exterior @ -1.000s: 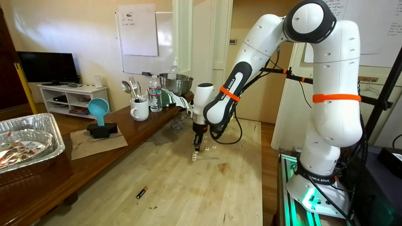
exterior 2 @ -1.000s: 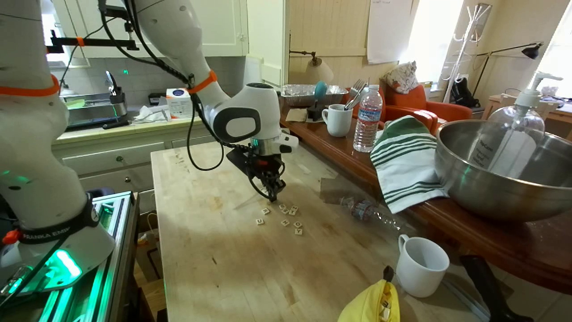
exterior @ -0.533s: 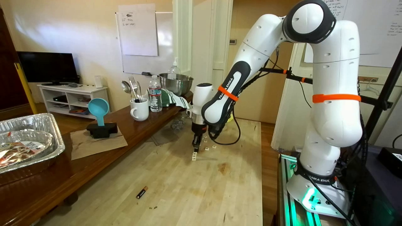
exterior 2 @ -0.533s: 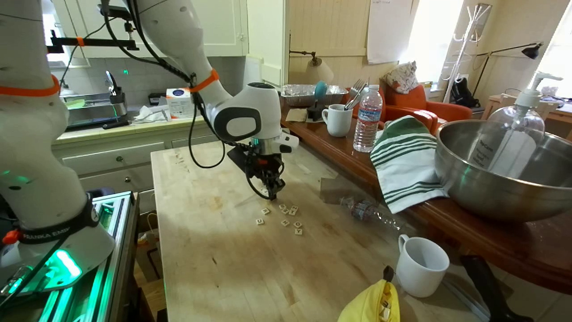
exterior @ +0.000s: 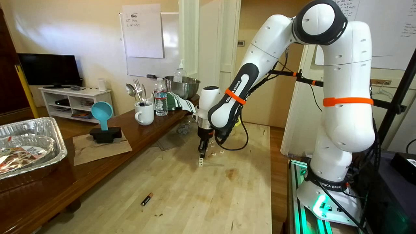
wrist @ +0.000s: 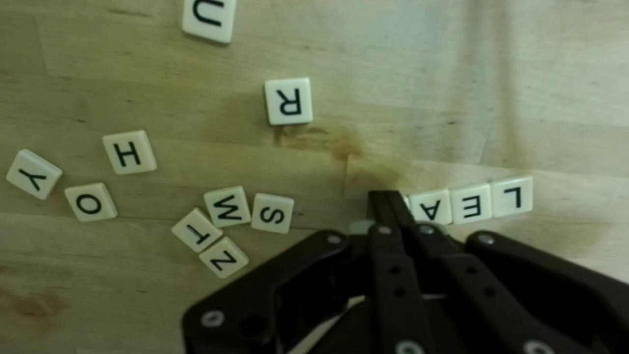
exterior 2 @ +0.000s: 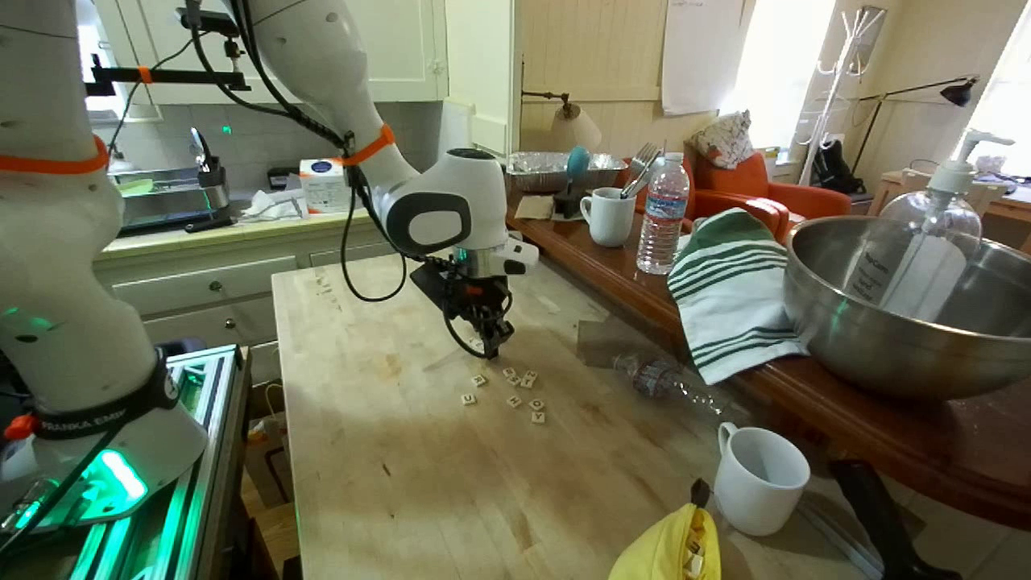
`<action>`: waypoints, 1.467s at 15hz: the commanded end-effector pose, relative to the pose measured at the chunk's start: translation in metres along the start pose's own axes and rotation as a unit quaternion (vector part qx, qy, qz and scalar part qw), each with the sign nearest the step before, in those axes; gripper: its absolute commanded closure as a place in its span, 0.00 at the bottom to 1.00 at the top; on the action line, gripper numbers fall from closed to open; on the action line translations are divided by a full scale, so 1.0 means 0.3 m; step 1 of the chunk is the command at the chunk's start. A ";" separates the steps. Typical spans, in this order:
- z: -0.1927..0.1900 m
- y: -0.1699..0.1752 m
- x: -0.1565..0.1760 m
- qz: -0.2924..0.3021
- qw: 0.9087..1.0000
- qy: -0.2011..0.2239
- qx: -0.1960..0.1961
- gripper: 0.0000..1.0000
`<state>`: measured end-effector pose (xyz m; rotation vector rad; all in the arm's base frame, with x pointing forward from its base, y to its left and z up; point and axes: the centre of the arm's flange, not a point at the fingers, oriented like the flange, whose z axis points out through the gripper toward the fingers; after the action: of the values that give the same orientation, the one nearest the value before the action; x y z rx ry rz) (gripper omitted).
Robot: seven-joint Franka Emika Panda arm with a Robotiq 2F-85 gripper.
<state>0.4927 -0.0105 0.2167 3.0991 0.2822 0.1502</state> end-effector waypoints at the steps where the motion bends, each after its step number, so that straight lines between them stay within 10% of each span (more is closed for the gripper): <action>1: 0.027 -0.010 0.002 0.008 1.000 -0.017 0.002 1.00; 22: -0.058 0.125 -0.007 0.044 0.999 0.006 -0.029 1.00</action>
<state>0.4950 -0.0337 0.2323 3.0753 0.2138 0.1926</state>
